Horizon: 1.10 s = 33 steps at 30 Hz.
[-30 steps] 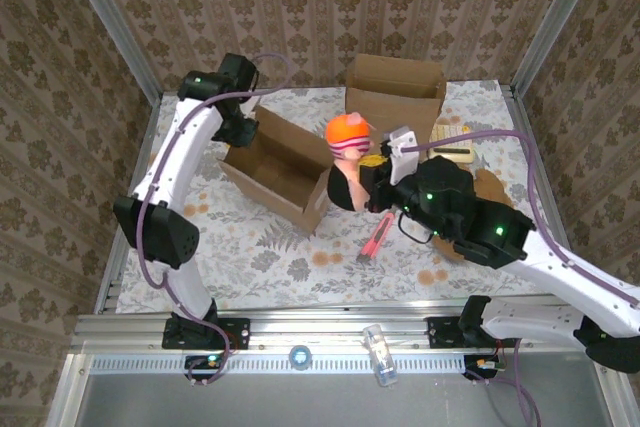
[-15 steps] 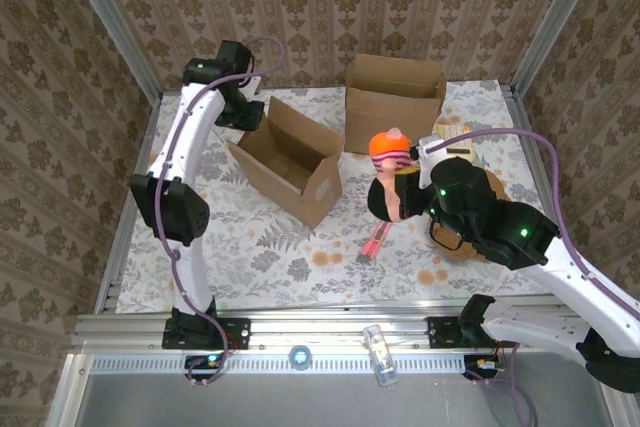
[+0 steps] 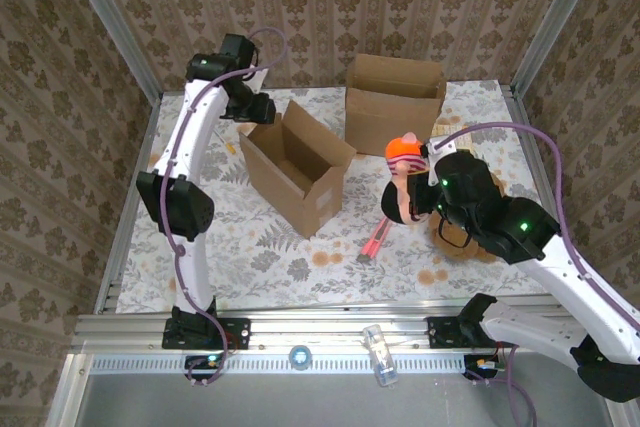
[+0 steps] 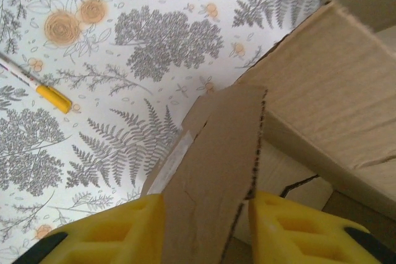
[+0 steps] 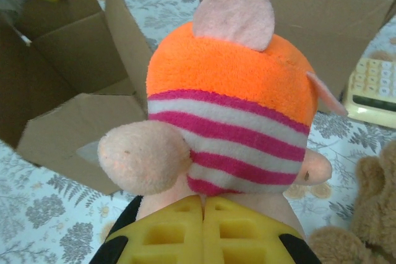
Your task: Unpack the express box
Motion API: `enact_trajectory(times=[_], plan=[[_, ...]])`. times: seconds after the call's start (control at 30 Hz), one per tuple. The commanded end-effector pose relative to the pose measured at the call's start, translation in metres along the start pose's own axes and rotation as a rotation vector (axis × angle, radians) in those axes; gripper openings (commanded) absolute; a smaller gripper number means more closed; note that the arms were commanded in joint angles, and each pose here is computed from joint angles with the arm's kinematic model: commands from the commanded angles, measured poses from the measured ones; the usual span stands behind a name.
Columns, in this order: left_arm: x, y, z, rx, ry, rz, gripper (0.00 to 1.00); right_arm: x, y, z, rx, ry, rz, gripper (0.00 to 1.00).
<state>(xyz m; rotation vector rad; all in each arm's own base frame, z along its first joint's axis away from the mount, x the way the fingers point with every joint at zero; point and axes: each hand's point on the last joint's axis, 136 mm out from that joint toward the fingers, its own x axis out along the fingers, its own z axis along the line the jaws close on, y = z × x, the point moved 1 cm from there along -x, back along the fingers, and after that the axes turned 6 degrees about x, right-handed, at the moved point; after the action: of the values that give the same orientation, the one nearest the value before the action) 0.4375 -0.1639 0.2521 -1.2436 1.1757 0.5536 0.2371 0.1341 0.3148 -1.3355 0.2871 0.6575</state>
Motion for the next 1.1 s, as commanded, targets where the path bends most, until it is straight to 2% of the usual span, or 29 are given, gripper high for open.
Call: enact_trajectory(times=[0.0, 0.13, 0.17, 0.23, 0.47, 0.63, 0.87, 1.07], plan=[[-0.013, -0.008, -0.008, -0.001, 0.038, -0.035, 0.45, 0.012, 0.015, -0.012, 0.036, 0.032, 0.063, 0.00], [-0.029, -0.015, -0.012, 0.008, 0.045, -0.083, 0.58, 0.025, 0.021, -0.021, 0.090, 0.047, 0.089, 0.00], [-0.034, -0.017, -0.012, 0.010, 0.044, -0.098, 0.66, 0.029, 0.022, -0.023, 0.113, 0.051, 0.097, 0.00], [-0.047, -0.019, -0.014, 0.019, 0.046, -0.133, 0.99, 0.038, 0.025, -0.026, 0.155, 0.054, 0.111, 0.00], [-0.105, -0.018, -0.027, 0.068, 0.045, -0.280, 1.00, 0.081, 0.024, -0.023, 0.345, 0.040, 0.106, 0.00], [-0.133, 0.003, -0.033, 0.074, 0.043, -0.339, 1.00, 0.119, 0.022, -0.016, 0.440, 0.031, 0.098, 0.00], [-0.149, 0.049, -0.035, 0.051, 0.042, -0.362, 1.00, 0.169, 0.022, -0.007, 0.447, 0.038, 0.129, 0.00], [-0.156, 0.083, -0.036, 0.025, 0.041, -0.372, 1.00, 0.220, 0.037, 0.001, 0.466, 0.038, 0.192, 0.00]])
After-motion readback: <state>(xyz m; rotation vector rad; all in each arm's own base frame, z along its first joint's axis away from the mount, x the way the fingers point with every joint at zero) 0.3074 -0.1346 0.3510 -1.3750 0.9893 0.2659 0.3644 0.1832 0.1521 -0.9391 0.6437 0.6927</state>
